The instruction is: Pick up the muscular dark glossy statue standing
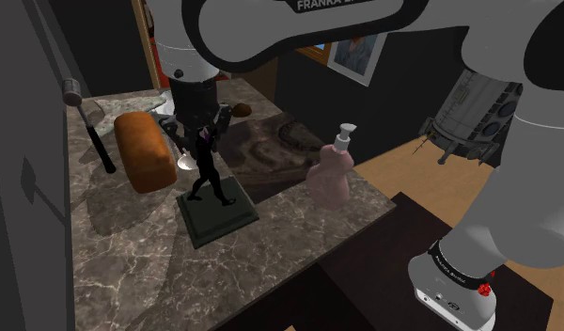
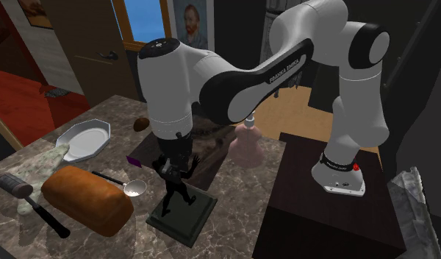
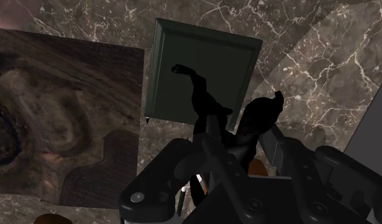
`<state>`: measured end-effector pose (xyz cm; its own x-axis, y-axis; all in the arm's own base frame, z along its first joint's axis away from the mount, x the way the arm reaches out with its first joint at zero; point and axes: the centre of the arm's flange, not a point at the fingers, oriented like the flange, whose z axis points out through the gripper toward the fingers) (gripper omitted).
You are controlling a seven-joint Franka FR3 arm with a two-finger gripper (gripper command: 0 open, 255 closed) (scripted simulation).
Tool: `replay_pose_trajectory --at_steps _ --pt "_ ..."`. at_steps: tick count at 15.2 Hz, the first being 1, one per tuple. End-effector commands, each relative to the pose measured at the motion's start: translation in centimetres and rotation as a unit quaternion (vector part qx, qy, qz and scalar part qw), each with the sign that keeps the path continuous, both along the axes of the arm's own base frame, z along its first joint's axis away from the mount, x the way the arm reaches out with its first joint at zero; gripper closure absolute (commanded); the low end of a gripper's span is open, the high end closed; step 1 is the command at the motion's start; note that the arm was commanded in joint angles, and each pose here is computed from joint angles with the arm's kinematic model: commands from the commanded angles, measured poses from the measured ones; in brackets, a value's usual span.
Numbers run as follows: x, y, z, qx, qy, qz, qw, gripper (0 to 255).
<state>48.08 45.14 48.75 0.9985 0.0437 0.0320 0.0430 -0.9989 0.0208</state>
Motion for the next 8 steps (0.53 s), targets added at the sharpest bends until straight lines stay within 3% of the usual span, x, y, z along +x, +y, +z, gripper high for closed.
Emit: replay_pose_trajectory --at_steps 1,8 --pt "0.03 0.01 -0.22 -0.001 0.001 0.000 1.0000 255" --pt "-0.06 0.00 0.27 0.000 0.001 0.000 1.0000 255"
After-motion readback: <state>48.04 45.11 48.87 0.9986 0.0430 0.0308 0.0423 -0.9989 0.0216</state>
